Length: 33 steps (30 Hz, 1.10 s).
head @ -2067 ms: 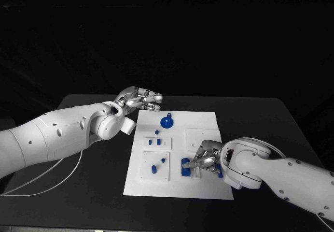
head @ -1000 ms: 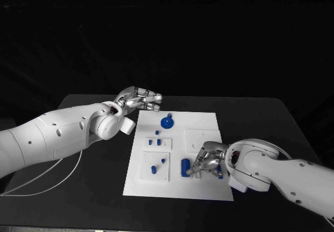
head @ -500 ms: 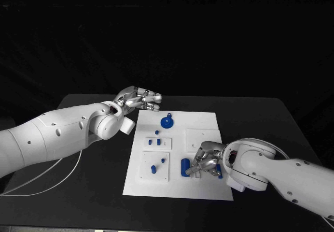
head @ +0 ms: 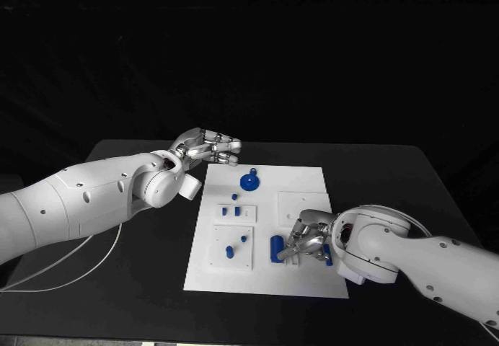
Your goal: Assemble the parts on the task board
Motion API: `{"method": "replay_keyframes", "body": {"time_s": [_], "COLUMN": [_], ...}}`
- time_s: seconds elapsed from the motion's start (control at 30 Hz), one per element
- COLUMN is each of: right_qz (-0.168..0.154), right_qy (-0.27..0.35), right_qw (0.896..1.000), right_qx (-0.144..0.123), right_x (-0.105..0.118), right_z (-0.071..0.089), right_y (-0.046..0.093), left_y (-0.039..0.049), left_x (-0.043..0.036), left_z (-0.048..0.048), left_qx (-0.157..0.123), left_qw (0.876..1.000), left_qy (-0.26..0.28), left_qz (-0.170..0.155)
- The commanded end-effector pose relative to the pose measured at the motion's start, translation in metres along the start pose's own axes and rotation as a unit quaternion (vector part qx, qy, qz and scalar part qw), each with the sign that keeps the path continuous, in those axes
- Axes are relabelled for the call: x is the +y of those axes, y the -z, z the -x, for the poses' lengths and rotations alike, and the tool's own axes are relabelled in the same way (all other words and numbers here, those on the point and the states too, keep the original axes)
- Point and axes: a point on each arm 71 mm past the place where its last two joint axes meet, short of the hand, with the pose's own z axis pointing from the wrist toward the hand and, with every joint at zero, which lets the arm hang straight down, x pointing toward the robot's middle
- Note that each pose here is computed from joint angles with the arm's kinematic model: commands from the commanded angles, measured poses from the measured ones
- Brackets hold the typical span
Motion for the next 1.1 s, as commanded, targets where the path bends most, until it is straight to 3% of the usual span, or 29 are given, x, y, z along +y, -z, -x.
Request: {"method": "replay_keyframes", "body": {"time_s": [0.03, 0.43, 1.1], "right_qz": [0.002, 0.001, -0.001], "right_qy": [0.02, 0.031, 0.033], "right_qw": [1.0, 0.999, 0.999], "right_qx": [0.013, 0.03, 0.031], "right_x": [0.0005, 0.0003, -0.0024], "right_z": [-0.004, -0.0098, -0.0102], "right_y": [-0.0009, -0.0032, -0.0038], "left_y": [-0.0003, -0.0003, -0.0002], "left_x": [-0.0011, -0.001, -0.0007], "left_z": [-0.0018, -0.0019, -0.0019], "left_qx": [0.007, 0.008, 0.009], "left_qw": [1.0, 1.0, 1.0], "left_qy": [0.001, 0.001, 0.001], "left_qz": [-0.004, -0.004, -0.003]}}
